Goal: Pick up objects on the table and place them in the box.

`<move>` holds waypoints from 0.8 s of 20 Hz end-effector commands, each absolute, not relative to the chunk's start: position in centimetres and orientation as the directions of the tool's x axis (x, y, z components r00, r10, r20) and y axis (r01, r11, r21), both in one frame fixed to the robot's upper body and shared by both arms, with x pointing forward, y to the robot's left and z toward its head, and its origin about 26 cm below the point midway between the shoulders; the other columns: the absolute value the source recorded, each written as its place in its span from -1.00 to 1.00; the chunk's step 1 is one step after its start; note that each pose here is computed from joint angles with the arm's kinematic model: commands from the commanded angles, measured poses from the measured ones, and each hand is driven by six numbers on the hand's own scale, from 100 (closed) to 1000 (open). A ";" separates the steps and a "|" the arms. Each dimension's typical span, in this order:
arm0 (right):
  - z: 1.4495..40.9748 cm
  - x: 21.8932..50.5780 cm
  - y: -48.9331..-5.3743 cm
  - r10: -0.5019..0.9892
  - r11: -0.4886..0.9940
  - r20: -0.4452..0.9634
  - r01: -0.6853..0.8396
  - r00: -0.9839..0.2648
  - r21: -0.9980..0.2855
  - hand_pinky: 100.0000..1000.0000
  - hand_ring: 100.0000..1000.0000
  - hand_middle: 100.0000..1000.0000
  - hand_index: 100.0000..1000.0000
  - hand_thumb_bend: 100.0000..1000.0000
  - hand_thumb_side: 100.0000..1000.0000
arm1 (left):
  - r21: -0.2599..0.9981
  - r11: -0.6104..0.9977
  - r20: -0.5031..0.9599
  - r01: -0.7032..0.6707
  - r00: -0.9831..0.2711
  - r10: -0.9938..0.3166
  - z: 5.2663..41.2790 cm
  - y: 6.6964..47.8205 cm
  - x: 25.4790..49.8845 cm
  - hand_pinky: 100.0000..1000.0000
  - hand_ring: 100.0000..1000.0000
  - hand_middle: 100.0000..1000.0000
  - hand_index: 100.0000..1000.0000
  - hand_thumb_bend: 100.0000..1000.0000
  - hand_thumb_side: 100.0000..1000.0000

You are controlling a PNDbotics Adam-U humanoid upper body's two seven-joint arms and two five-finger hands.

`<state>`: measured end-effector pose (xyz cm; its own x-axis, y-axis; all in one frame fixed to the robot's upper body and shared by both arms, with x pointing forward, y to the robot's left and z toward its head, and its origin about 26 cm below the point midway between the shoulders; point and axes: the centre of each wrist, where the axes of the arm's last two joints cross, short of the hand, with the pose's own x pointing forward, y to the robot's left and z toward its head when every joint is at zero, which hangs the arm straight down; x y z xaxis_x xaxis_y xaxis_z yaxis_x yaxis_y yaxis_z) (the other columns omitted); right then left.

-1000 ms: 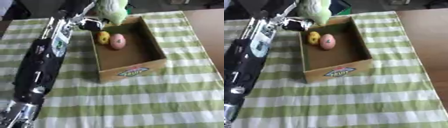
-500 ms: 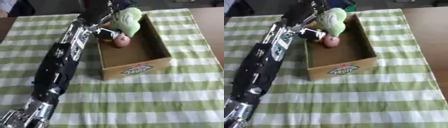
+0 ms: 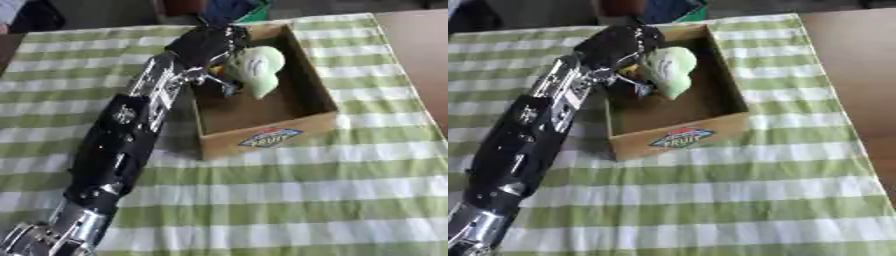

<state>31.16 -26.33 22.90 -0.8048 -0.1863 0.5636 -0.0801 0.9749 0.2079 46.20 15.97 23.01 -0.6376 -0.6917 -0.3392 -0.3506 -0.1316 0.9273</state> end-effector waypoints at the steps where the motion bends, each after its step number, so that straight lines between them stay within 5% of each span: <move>1: 23.8 30.8 -26.2 -0.194 0.974 0.538 -0.098 -0.820 0.202 0.58 0.35 -0.17 0.61 -1.00 0.50 | 0.904 -0.207 -0.409 -0.373 -0.622 -0.668 24.5 15.8 45.9 0.11 0.69 0.59 0.72 -0.96 -0.24; 5: 23.8 30.9 -26.2 -0.196 0.974 0.537 -0.101 -0.820 0.202 0.58 0.35 -0.17 0.61 -1.00 0.50 | 0.885 -0.264 -0.457 -0.383 -0.608 -0.650 24.8 15.8 45.8 0.17 0.74 0.66 0.86 -0.29 0.52; 6: 23.8 30.9 -26.2 -0.197 0.974 0.537 -0.101 -0.820 0.202 0.58 0.35 -0.17 0.61 -1.00 0.49 | 0.882 -0.267 -0.463 -0.389 -0.600 -0.653 24.9 15.8 45.8 0.17 0.74 0.66 0.86 -0.23 0.52; 8: 23.8 30.9 -26.2 -0.197 0.974 0.537 -0.101 -0.820 0.203 0.58 0.35 -0.17 0.61 -1.00 0.49 | 0.877 -0.261 -0.466 -0.404 -0.581 -0.667 25.1 16.0 45.8 0.18 0.76 0.67 0.87 0.18 0.97; 10: 23.8 30.9 -26.2 -0.198 0.974 0.536 -0.101 -0.821 0.205 0.58 0.35 -0.17 0.61 -1.00 0.49 | 0.874 -0.248 -0.463 -0.417 -0.564 -0.684 25.1 16.1 45.8 0.18 0.76 0.68 0.87 0.39 1.00; 16: 23.8 30.9 -26.1 -0.199 0.973 0.535 -0.102 -0.821 0.206 0.58 0.35 -0.17 0.61 -1.00 0.49 | 0.872 -0.236 -0.459 -0.428 -0.551 -0.697 24.8 16.1 45.9 0.18 0.76 0.68 0.87 0.39 1.00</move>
<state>31.20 -26.17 22.95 -0.8040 -0.1969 0.5611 -0.0879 0.9726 0.2154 46.02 16.14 23.60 -0.5680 -0.6957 -0.4398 -0.3926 -0.2406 0.8877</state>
